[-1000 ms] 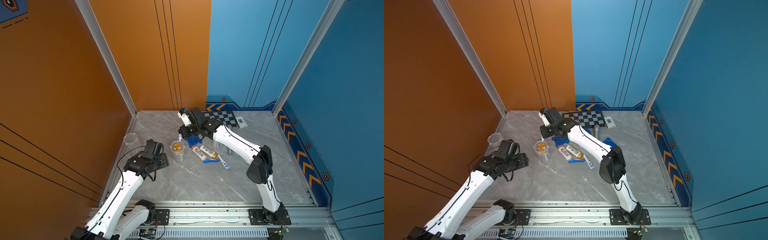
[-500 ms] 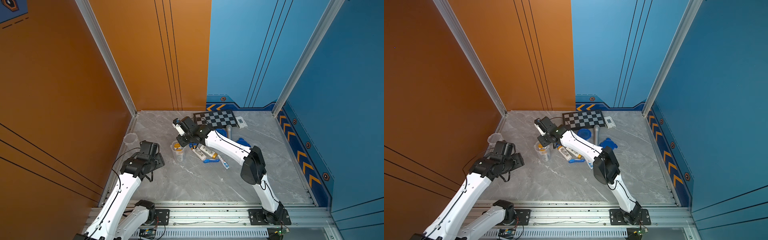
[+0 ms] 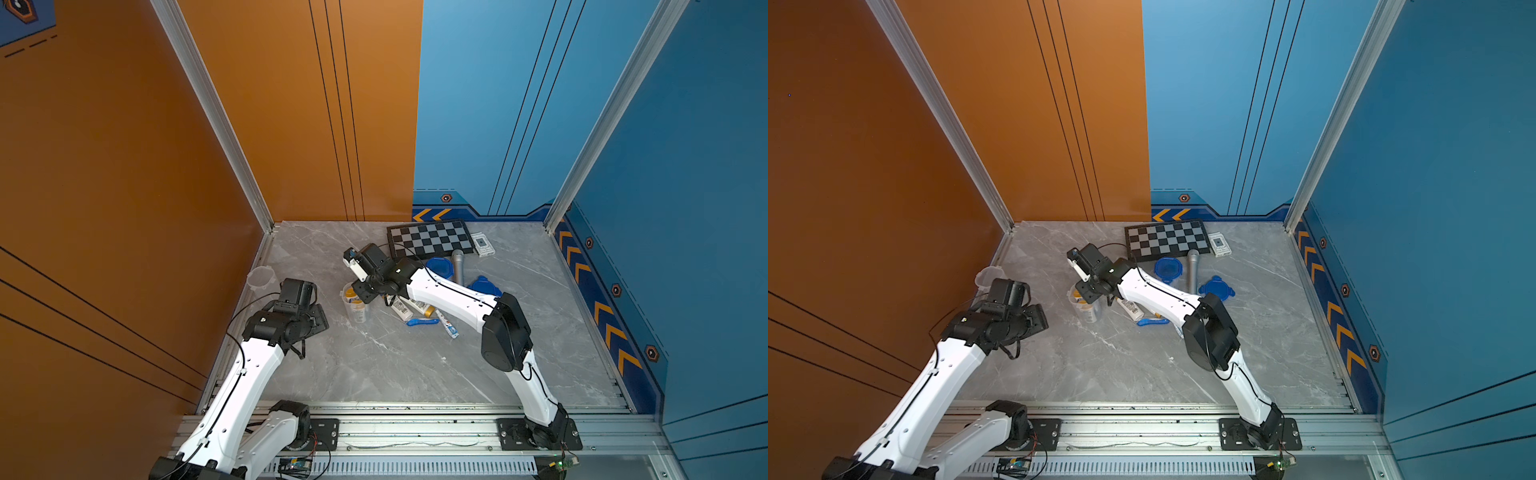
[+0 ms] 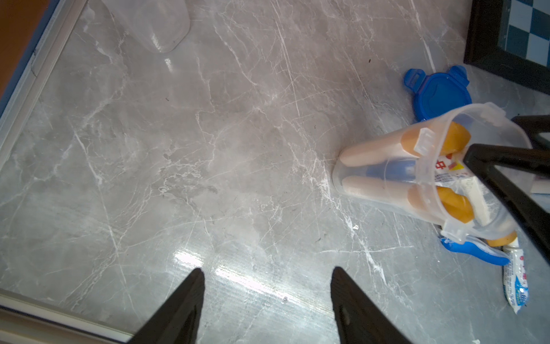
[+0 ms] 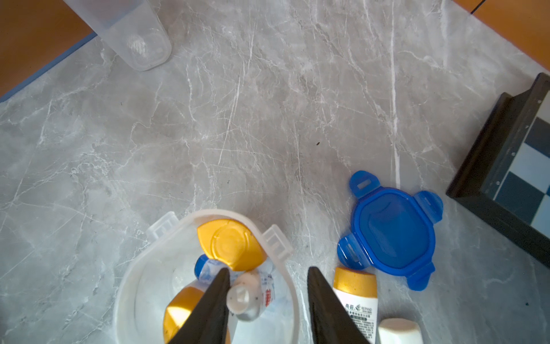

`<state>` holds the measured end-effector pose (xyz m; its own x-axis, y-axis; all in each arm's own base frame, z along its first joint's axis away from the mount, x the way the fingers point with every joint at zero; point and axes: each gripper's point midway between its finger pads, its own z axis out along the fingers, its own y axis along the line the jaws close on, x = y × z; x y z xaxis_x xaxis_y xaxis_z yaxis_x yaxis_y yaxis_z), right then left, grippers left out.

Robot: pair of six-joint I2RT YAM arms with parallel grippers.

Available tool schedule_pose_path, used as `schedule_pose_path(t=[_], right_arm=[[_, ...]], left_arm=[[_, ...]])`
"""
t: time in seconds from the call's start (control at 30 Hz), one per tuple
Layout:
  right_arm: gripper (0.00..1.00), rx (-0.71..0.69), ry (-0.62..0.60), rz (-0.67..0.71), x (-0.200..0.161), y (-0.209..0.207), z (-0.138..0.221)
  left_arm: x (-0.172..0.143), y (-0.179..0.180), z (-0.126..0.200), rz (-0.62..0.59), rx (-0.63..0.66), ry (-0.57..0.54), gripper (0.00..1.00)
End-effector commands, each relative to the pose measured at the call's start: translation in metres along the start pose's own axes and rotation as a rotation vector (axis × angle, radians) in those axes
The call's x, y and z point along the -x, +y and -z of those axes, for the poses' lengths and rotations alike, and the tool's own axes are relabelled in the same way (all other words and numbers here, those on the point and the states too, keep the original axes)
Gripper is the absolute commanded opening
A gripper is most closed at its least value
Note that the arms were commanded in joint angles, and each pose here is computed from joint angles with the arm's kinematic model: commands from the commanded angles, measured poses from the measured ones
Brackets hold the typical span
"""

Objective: Pack away toiletry kits
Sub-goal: Place the toiletry item into the container, then move the lid to the center of the board.

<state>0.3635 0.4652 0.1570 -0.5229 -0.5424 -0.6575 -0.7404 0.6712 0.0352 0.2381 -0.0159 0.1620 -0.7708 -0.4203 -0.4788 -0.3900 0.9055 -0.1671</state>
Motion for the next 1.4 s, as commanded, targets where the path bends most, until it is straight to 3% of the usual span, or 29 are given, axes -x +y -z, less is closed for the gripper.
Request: schedule_pose_path(t=[0.0, 0.17, 0.33, 0.43, 0.57, 0.6, 0.77, 0.93, 1.07, 1.37], right_arm=[[0.46, -0.003, -0.107, -0.077, 0.034, -0.012, 0.047], [0.57, -0.002, -0.164, -0.211, 0.052, -0.037, 0.095], [0.62, -0.121, -0.111, -0.369, 0.028, -0.089, 0.138], [0.81, -0.182, -0.064, -0.44, 0.003, -0.117, 0.16], [0.9, -0.368, 0.043, -0.477, -0.044, -0.175, 0.197], [0.98, -0.397, 0.08, -0.512, -0.06, -0.19, 0.204], [1.0, -0.494, 0.267, -0.659, -0.128, -0.251, 0.218], [1.0, -0.503, 0.375, -0.767, -0.176, -0.29, 0.207], [1.0, -0.447, 0.512, -0.819, -0.219, -0.311, 0.174], [1.0, -0.27, 0.566, -0.843, -0.227, -0.345, 0.095]], left_arm=[[0.009, -0.01, 0.005, -0.038, -0.04, -0.007, 0.69], [0.007, -0.016, 0.008, -0.06, -0.075, 0.003, 0.77], [0.007, -0.033, 0.009, -0.096, -0.14, 0.044, 0.77], [0.006, -0.046, 0.015, -0.131, -0.182, 0.075, 0.84], [0.014, -0.071, 0.034, -0.232, -0.206, 0.068, 0.92], [0.015, -0.081, 0.036, -0.258, -0.222, 0.074, 0.93], [0.02, -0.127, 0.045, -0.356, -0.28, 0.077, 1.0], [0.021, -0.161, 0.049, -0.399, -0.34, 0.068, 0.99], [0.024, -0.179, 0.052, -0.387, -0.39, 0.068, 0.99], [0.027, -0.199, 0.054, -0.392, -0.432, 0.068, 0.99]])
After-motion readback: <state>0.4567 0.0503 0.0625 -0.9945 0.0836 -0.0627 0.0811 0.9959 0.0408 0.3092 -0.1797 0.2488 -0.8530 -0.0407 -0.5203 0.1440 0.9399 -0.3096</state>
